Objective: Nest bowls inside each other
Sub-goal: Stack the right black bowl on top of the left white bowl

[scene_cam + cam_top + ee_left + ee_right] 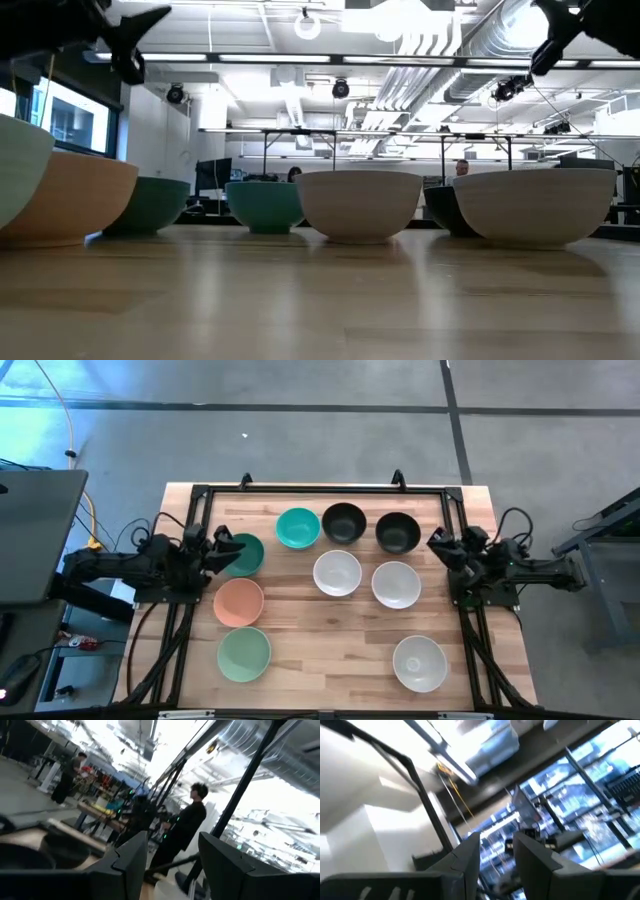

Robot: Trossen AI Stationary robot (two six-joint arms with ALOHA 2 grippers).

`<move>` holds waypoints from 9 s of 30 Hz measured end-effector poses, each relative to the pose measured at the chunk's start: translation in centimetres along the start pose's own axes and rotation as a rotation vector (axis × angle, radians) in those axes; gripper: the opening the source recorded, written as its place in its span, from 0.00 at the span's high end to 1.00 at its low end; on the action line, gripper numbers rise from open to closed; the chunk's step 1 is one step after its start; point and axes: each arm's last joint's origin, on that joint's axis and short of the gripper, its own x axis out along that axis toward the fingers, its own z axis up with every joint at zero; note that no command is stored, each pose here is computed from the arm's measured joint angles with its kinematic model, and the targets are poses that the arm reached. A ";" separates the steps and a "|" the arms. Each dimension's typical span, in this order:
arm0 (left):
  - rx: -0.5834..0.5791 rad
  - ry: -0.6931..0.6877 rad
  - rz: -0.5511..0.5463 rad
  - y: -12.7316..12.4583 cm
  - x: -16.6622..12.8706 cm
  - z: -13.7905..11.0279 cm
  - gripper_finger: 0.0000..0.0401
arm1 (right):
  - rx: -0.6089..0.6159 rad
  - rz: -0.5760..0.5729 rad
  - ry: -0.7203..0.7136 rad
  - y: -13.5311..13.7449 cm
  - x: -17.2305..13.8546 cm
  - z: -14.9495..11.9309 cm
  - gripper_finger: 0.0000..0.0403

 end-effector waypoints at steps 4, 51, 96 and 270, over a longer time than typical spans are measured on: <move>0.000 -0.050 -0.032 -0.9 0.7 1.6 0.59 | 0.001 0.006 -0.060 0.2 0.0 0.5 0.73; 0.084 0.328 0.119 0.3 2.2 -0.8 0.59 | -0.143 -1.368 0.879 0.2 8.9 6.6 0.73; 0.090 0.355 0.153 0.5 2.0 -1.1 0.59 | 0.280 -1.627 1.239 -17.9 6.0 7.1 0.73; 0.109 0.409 0.234 1.0 1.7 -1.7 0.59 | 0.424 -1.512 1.311 -12.9 20.9 -8.9 1.00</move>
